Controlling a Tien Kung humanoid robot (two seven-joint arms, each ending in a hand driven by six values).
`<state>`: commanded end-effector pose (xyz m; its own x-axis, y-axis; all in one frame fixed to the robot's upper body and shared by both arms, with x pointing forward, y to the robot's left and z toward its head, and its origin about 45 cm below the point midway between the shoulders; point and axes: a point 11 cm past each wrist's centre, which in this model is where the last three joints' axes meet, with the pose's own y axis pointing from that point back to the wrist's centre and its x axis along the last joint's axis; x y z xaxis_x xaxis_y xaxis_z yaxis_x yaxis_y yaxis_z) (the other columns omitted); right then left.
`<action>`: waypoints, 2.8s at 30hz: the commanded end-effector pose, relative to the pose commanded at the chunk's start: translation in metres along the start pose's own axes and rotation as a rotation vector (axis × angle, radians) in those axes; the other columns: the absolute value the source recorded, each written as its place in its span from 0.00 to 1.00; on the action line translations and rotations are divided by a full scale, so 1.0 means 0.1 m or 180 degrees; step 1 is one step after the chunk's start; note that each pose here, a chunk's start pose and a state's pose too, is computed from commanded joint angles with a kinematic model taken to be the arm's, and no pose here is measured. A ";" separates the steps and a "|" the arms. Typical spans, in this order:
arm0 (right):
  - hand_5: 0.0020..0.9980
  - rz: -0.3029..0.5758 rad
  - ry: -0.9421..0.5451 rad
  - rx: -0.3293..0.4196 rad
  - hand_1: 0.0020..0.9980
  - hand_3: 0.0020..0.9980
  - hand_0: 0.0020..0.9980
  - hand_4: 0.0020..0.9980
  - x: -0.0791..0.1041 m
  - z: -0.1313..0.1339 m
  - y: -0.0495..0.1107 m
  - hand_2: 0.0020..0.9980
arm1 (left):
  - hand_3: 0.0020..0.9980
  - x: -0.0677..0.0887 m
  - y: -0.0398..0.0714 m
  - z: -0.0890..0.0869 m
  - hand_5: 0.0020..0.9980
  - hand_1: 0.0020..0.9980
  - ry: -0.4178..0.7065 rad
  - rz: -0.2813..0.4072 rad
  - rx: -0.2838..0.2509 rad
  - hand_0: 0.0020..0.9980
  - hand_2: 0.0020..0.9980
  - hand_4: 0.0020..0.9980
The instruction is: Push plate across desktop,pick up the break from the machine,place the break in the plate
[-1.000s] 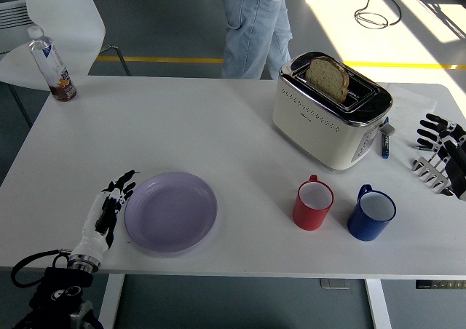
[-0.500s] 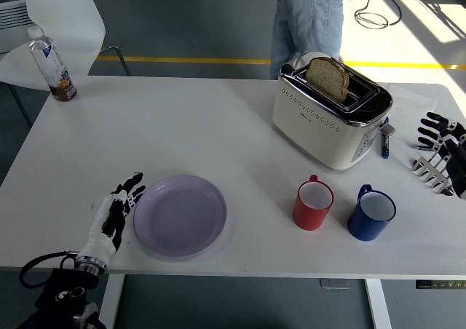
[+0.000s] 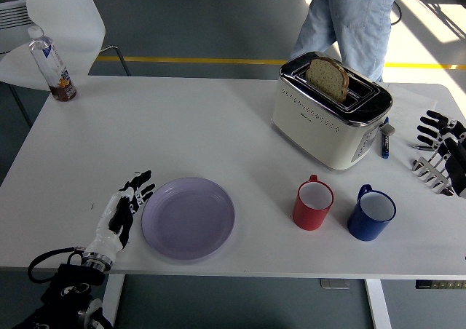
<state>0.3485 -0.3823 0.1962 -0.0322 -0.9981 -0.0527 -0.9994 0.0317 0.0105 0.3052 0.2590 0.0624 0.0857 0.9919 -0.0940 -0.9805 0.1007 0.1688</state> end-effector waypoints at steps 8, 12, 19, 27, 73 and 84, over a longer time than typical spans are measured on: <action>0.59 -0.0014 0.0001 -0.0014 0.76 0.74 0.81 0.47 -0.01 0.02 0.00 0.76 | 0.86 -0.10 -0.02 0.01 1.00 0.87 0.0042 -0.0101 0.0006 0.82 0.94 0.52; 0.59 -0.0028 0.0003 -0.0030 0.76 0.74 0.81 0.47 -0.03 0.03 0.01 0.76 | 0.86 -0.14 -0.02 -0.01 1.00 0.87 0.0033 -0.0162 0.0034 0.82 0.94 0.52; 0.59 -0.0035 0.0005 -0.0051 0.76 0.74 0.81 0.47 -0.03 0.05 0.02 0.76 | 0.85 -0.17 0.00 -0.08 1.00 0.86 0.0049 -0.0193 0.0106 0.81 0.93 0.52; 0.59 -0.0042 0.0005 -0.0084 0.76 0.74 0.81 0.47 -0.04 0.09 0.04 0.76 | 0.85 -0.24 0.01 -0.12 1.00 0.85 0.0079 -0.0237 0.0135 0.80 0.93 0.52; 0.31 -0.0063 0.1735 0.0657 0.83 0.86 0.87 0.71 -0.26 -0.96 -0.55 0.86 | 0.84 0.32 -0.10 0.35 1.00 0.84 0.0076 0.0509 -0.0264 0.81 0.91 0.53; 0.21 -0.0466 0.2578 0.0483 0.85 0.88 0.89 0.75 -0.73 -1.04 -1.01 0.88 | 0.83 0.91 0.17 0.43 1.00 0.83 0.0463 0.1110 -0.0353 0.81 0.90 0.53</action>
<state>0.4530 -0.3178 0.3027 0.0563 -0.7203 0.6914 -0.9852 -0.1522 -0.0783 0.3039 0.3540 0.0990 -0.2742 0.9429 -0.1890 -0.9601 -0.2574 0.1090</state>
